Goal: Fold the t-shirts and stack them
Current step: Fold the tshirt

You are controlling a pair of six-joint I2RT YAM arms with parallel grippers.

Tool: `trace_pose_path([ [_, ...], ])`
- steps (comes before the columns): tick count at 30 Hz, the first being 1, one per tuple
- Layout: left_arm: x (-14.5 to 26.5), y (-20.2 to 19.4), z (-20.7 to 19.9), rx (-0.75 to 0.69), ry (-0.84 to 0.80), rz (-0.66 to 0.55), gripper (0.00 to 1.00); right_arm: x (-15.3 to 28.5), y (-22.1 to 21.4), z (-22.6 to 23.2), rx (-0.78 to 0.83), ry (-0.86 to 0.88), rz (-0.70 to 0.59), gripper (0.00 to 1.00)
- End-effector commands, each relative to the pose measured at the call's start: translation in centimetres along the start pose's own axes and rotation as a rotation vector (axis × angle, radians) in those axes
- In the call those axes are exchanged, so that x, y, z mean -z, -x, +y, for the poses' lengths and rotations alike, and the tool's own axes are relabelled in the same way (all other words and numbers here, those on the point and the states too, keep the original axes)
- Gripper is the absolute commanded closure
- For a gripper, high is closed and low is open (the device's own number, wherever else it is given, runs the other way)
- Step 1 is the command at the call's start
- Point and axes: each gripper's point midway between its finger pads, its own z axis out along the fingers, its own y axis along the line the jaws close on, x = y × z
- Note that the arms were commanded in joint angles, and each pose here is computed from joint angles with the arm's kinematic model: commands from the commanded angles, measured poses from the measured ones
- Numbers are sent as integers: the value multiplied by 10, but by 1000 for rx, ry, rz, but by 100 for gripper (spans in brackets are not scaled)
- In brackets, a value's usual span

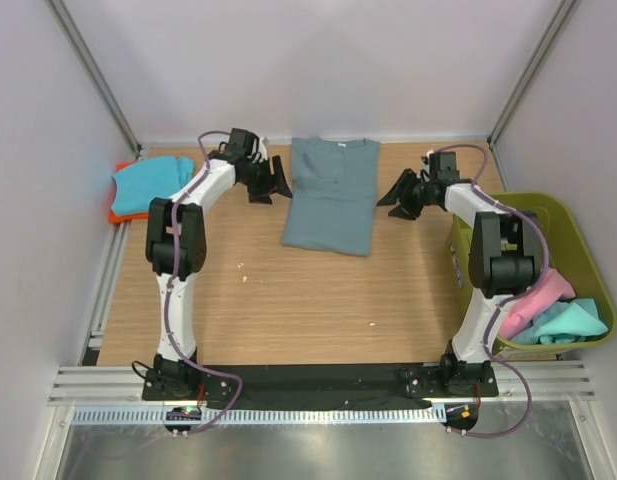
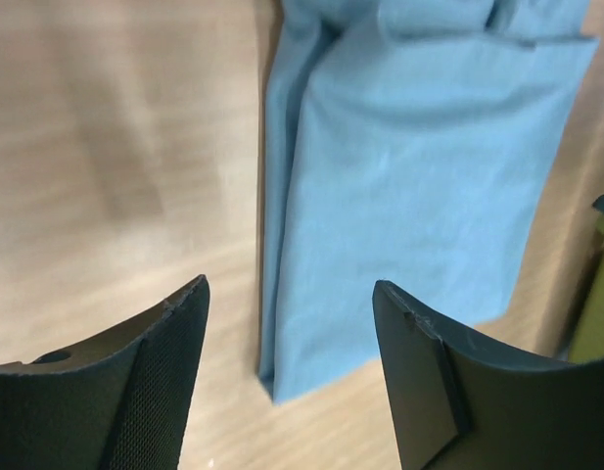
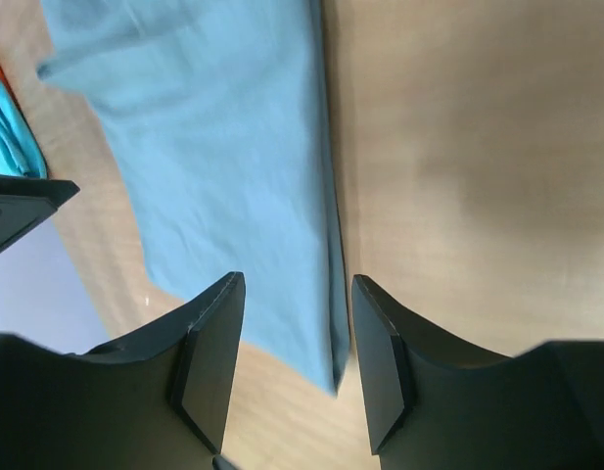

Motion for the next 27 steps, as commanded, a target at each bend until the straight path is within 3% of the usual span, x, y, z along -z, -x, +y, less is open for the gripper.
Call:
trace_pose_path([
  [1,32,-43,-8,34,-64,127,31,24,-52,7,-76,46,103,46],
  [3,31,-80,-6,106,-104,229,30,22,-88,-5,-135,41,179,46],
  [9,24,-118,5,183,-113,317,28,18,-140,-3,-149,40,289,46],
  [20,2,-125,3,228,-130,352,28,6,-143,-5,-136,17,278,47],
  [27,-4,-127,8,232,-114,356,35,5,-139,-19,-153,-10,243,50],
])
